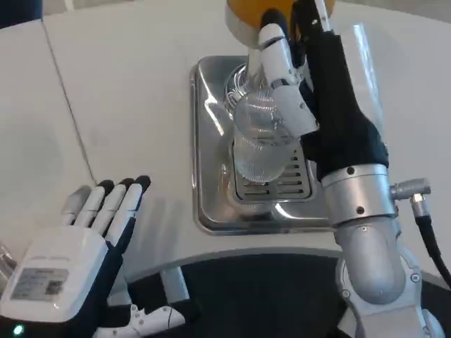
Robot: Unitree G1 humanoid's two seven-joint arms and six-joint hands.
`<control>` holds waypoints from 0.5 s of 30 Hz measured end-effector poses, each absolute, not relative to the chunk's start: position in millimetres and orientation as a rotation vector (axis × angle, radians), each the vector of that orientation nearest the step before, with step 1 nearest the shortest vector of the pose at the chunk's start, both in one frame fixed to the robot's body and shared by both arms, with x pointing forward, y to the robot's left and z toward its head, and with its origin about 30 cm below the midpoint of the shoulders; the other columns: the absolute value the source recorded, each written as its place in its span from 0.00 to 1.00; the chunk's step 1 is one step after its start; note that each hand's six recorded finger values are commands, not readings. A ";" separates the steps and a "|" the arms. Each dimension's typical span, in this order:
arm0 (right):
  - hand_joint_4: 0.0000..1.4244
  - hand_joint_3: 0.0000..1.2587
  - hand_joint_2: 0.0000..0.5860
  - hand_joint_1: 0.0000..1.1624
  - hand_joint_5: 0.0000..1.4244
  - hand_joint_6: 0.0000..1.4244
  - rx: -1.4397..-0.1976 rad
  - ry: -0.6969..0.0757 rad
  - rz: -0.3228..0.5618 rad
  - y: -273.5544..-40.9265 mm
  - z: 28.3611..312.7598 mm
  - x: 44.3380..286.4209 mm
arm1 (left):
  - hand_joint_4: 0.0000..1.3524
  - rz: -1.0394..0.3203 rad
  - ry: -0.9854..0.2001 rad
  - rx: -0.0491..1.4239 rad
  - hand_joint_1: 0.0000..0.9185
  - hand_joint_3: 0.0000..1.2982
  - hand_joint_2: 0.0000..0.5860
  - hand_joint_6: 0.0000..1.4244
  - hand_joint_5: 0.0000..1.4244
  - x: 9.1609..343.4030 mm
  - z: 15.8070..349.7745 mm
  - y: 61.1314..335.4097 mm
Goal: Grasp the cup under the faucet to collect the drink, then remove the cup.
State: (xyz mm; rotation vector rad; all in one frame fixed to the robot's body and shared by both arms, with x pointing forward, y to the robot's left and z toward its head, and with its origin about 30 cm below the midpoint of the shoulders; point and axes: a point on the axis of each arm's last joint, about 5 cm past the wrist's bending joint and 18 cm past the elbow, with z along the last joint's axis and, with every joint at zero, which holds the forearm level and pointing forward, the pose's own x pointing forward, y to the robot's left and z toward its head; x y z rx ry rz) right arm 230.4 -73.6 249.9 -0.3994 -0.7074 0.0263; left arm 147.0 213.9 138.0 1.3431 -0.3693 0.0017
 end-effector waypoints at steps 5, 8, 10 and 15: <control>0.00 0.00 1.00 0.00 0.00 0.00 -0.413 -0.693 0.058 -72.3 254.0 231.2 | 0.00 -0.006 -0.371 1.339 0.00 0.00 0.01 0.01 0.00 147.7 137.9 212.4; 0.00 0.00 1.00 0.00 0.00 0.00 -0.475 -0.686 0.059 -72.6 257.6 231.0 | 0.00 -0.004 -0.365 1.339 0.00 0.00 0.00 0.01 0.00 147.8 137.3 212.6; 0.00 0.00 1.00 0.00 0.00 0.00 -0.525 -0.677 0.059 -72.9 260.3 230.8 | 0.00 -0.003 -0.356 1.340 0.00 0.00 0.00 0.01 0.00 148.3 136.2 213.4; 0.00 0.00 1.00 0.00 0.00 0.00 -0.546 -0.666 0.063 -70.8 262.4 228.6 | 0.00 0.001 -0.346 1.334 0.00 0.00 0.00 0.01 0.00 150.2 135.2 214.7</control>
